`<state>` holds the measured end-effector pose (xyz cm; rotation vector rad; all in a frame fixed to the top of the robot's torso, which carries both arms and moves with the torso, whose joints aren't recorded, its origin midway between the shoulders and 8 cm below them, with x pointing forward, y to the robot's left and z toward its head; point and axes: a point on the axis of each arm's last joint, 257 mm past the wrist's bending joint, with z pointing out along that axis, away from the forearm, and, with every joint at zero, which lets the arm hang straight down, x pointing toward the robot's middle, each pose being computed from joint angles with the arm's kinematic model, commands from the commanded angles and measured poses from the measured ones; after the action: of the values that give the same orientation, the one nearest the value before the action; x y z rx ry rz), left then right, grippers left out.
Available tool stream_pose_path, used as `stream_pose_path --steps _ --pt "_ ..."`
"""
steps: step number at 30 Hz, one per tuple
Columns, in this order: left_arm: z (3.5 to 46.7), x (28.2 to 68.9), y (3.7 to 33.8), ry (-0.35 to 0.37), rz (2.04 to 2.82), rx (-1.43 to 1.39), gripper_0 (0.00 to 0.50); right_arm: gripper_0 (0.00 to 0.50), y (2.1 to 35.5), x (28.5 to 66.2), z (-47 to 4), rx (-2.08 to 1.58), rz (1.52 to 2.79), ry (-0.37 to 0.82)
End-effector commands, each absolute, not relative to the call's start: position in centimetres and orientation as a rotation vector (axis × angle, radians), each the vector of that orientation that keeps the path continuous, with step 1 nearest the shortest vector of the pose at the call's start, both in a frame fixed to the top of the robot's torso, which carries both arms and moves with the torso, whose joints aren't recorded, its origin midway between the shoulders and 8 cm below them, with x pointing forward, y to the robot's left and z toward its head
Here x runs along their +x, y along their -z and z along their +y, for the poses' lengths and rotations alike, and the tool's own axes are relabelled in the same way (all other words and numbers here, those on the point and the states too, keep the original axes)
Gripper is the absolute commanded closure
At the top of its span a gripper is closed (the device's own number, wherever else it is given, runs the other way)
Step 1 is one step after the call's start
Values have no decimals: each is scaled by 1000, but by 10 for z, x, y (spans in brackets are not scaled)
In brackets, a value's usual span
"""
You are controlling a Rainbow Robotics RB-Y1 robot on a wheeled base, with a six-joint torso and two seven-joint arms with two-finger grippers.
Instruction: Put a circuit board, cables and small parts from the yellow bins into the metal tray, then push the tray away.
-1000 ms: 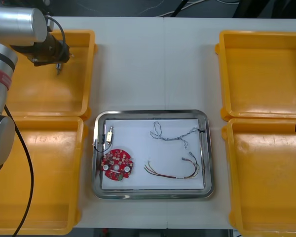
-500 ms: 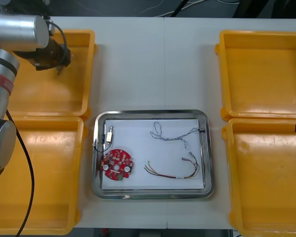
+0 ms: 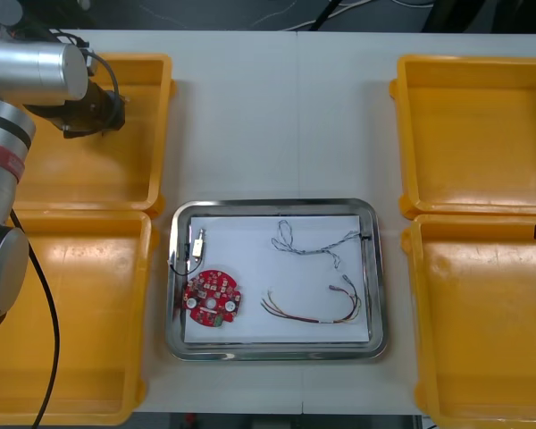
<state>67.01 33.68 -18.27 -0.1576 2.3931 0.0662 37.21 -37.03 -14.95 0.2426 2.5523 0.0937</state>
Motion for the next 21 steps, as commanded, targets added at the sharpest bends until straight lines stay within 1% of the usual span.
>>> stream_pose_path --steps 1,8,11,14,18,20,21 --pt "330 671 186 -108 2392 -32 500 0 135 368 -383 281 2519 -46" --pt "326 662 185 -97 2433 -28 500 0 135 368 -383 281 2519 -46" --pt "322 650 179 -80 2481 -37 500 0 135 368 -383 281 2519 -46" --pt "320 637 171 -67 2512 -36 500 0 135 368 -383 281 2519 -46" --pt "323 617 158 -73 2555 -35 500 0 135 368 -383 281 2519 -46" --pt "324 601 147 -77 2594 -35 500 0 135 368 -383 281 2519 -46" --pt "323 597 144 -75 2600 -36 500 0 135 368 -383 281 2519 -46"
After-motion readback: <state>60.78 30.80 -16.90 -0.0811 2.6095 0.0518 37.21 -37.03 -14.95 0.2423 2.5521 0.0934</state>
